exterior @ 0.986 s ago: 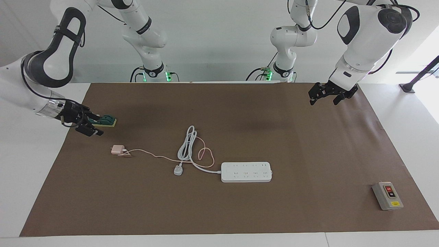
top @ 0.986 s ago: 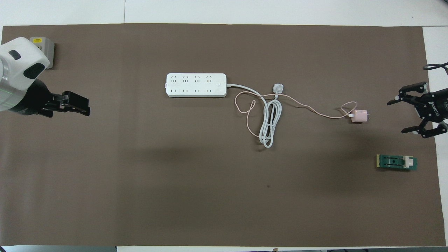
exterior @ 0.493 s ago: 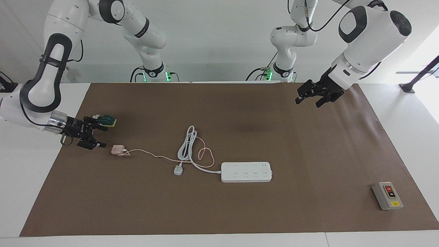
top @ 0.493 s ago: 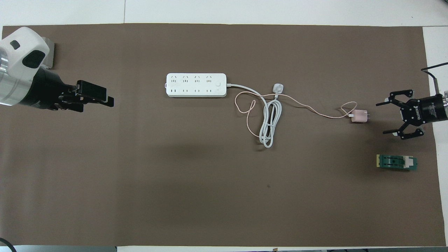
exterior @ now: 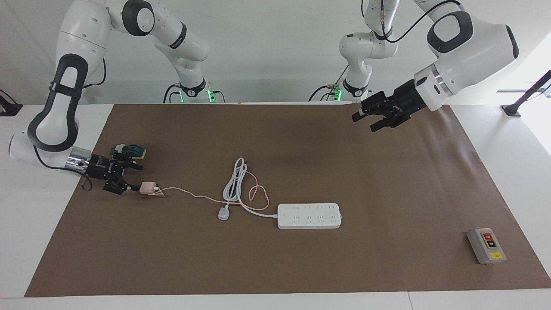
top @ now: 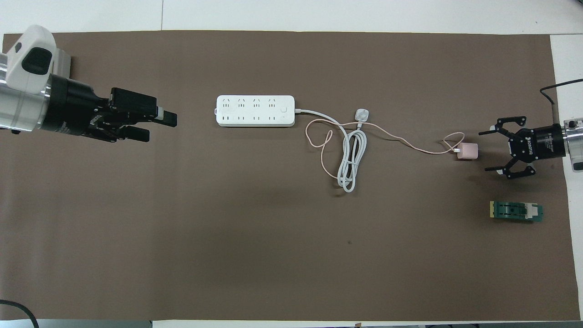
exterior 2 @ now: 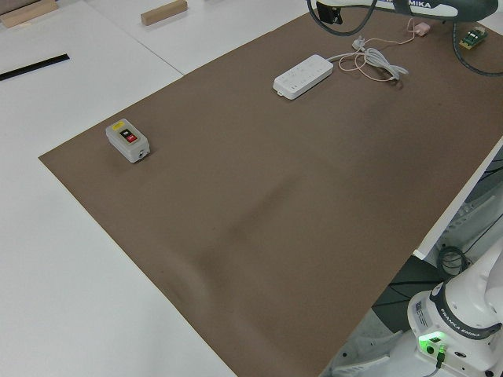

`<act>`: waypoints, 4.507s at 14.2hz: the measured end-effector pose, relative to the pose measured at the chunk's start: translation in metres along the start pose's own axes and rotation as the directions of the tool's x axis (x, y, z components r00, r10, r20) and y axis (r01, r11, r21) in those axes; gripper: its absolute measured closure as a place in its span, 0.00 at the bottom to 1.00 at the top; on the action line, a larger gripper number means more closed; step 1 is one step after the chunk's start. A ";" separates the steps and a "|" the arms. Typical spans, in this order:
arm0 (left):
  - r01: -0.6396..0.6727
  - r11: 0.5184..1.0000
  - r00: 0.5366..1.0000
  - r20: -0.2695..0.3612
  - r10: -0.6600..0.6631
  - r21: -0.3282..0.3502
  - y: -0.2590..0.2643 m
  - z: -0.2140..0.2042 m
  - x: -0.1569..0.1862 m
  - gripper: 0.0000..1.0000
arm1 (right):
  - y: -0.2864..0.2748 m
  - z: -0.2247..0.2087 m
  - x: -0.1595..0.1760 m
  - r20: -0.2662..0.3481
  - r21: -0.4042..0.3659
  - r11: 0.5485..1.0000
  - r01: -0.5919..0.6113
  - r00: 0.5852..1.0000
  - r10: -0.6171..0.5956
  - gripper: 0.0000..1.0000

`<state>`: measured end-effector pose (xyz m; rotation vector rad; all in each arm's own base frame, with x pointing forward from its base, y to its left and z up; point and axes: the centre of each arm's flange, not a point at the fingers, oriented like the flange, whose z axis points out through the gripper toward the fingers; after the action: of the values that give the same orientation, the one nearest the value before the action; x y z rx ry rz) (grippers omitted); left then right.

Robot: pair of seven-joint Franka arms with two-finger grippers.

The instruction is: Plug charger into power strip

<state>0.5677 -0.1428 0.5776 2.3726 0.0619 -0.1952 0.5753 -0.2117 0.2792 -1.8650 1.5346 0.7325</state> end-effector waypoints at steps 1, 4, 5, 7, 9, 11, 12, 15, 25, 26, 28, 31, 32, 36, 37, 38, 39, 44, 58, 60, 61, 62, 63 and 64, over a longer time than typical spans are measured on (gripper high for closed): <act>0.025 0.998 0.999 0.030 -0.023 -0.061 -0.002 0.013 0.005 0.00 | 0.000 0.002 0.002 -0.003 0.001 1.000 -0.003 1.000 0.003 0.00; 0.101 0.977 0.990 0.119 -0.079 -0.188 -0.014 0.055 0.026 0.00 | 0.004 0.009 0.012 -0.019 0.008 1.000 -0.015 1.000 0.015 0.00; 0.125 0.967 0.985 0.143 -0.095 -0.222 -0.018 0.066 0.032 0.00 | 0.007 0.013 0.016 -0.024 0.010 1.000 -0.013 1.000 0.013 0.00; 0.170 0.944 0.975 0.184 -0.121 -0.284 -0.028 0.086 0.044 0.00 | 0.012 0.023 0.026 -0.020 0.002 1.000 -0.004 1.000 0.004 0.00; 0.127 0.926 0.979 0.193 -0.061 -0.355 -0.042 0.103 0.055 0.00 | 0.013 0.027 0.031 -0.021 0.001 1.000 -0.001 1.000 0.001 0.00; 0.050 0.903 0.985 0.168 0.025 -0.426 -0.060 0.119 0.064 0.00 | 0.013 0.029 0.034 -0.028 0.003 1.000 -0.002 1.000 0.002 0.00; 0.027 0.886 0.986 0.158 0.052 -0.462 -0.070 0.127 0.068 0.00 | 0.013 0.029 0.034 -0.028 0.004 1.000 -0.002 1.000 0.002 0.00; 0.032 0.813 0.986 0.153 0.071 -0.581 -0.092 0.147 0.076 0.00 | 0.013 0.029 0.034 -0.028 0.004 1.000 0.001 1.000 -0.001 0.04; -0.034 0.628 0.992 0.051 0.117 -0.777 -0.161 0.224 0.067 0.00 | 0.011 0.029 0.035 -0.031 0.022 0.998 0.062 0.998 -0.062 0.64; -0.024 0.628 0.992 0.059 0.111 -0.778 -0.167 0.232 0.059 0.00 | 0.011 0.029 0.035 -0.031 0.022 0.998 0.063 0.998 -0.062 0.64; 0.000 0.642 0.994 0.071 0.084 -0.767 -0.168 0.238 0.043 0.00 | 0.011 0.029 0.035 -0.031 0.022 0.998 0.063 0.998 -0.062 0.64; 0.062 0.676 0.996 0.086 0.003 -0.735 -0.148 0.236 0.020 0.00 | 0.011 0.030 0.033 -0.019 0.016 0.998 0.064 0.998 -0.064 0.64; 0.069 0.689 0.997 0.080 -0.017 -0.722 -0.142 0.235 0.015 0.00 | 0.009 0.030 0.030 -0.005 0.008 0.998 0.065 0.998 -0.065 0.64; 0.088 0.685 0.996 0.057 -0.069 -0.723 -0.129 0.243 0.010 0.00 | -0.018 0.027 -0.003 0.014 -0.030 0.998 0.058 0.998 -0.057 0.64; 0.085 0.676 0.996 0.048 -0.074 -0.732 -0.128 0.244 0.011 0.00 | -0.024 0.026 -0.013 0.012 -0.034 0.998 0.053 0.999 -0.052 0.64; 0.070 0.671 0.997 0.033 -0.068 -0.738 -0.128 0.246 0.012 0.00 | -0.030 0.025 -0.025 0.007 -0.039 0.998 0.052 0.999 -0.052 0.64; 0.053 0.667 0.998 0.018 -0.060 -0.743 -0.128 0.247 0.014 0.00 | -0.036 0.025 -0.038 0.003 -0.046 0.998 0.051 0.999 -0.051 0.64; -0.011 0.659 0.999 -0.032 -0.020 -0.752 -0.125 0.249 0.031 0.00 | -0.069 0.033 -0.119 -0.032 -0.073 0.997 0.006 0.999 -0.009 0.64; -0.130 0.661 0.991 -0.125 0.054 -0.739 -0.133 0.256 0.045 0.00 | -0.126 0.154 -0.306 -0.157 -0.040 0.992 -0.122 0.981 0.114 0.64; -0.134 0.665 0.990 -0.132 0.054 -0.735 -0.134 0.256 0.046 0.00 | -0.128 0.168 -0.326 -0.165 -0.024 0.990 -0.137 0.977 0.131 0.64; -0.139 0.666 0.989 -0.138 0.055 -0.732 -0.135 0.256 0.046 0.00 | -0.129 0.176 -0.337 -0.169 -0.014 0.989 -0.146 0.975 0.141 0.64; -0.144 0.669 0.988 -0.145 0.055 -0.729 -0.136 0.255 0.047 0.00 | -0.130 0.184 -0.349 -0.174 0.001 0.987 -0.158 0.972 0.156 0.64; -0.148 0.673 0.987 -0.152 0.052 -0.725 -0.137 0.252 0.048 0.00 | -0.131 0.194 -0.360 -0.178 0.017 0.985 -0.174 0.968 0.175 0.64; -0.150 0.675 0.986 -0.159 0.049 -0.722 -0.139 0.249 0.049 0.00 | -0.131 0.204 -0.372 -0.180 0.033 0.982 -0.188 0.965 0.190 0.64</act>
<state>0.5712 -0.2150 0.2970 1.5587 0.0562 0.0416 0.6311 0.2006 0.4341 -1.8336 1.8494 0.6450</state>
